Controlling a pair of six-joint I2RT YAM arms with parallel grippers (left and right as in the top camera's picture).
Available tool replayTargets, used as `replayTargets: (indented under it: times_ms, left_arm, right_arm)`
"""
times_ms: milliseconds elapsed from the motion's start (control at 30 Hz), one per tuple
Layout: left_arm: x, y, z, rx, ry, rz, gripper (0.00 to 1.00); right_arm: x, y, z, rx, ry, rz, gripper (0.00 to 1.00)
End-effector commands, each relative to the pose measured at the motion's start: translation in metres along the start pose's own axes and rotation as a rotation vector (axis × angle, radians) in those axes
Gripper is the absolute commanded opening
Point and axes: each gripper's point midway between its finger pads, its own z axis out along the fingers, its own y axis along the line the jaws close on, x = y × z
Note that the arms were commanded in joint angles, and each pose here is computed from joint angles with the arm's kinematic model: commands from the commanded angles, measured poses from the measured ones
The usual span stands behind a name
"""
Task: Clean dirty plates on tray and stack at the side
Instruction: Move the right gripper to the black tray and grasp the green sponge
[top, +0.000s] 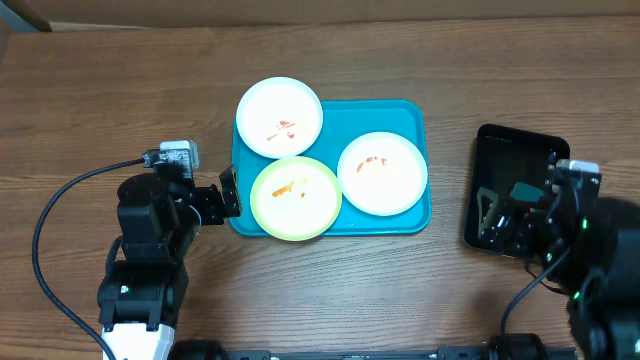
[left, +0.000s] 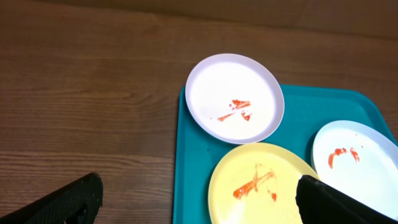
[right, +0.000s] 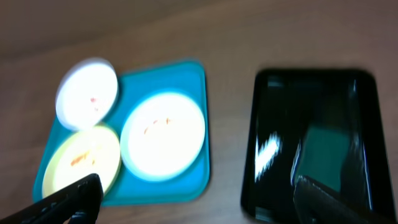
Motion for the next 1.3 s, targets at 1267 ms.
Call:
replayTargets:
  times_ms: [1267]
  left_arm:
    - [-0.002,0.002,0.005,-0.009,0.024,-0.084,1.0]
  right_arm:
    - [0.065,-0.153,0.141,0.499,0.66,0.41,0.85]
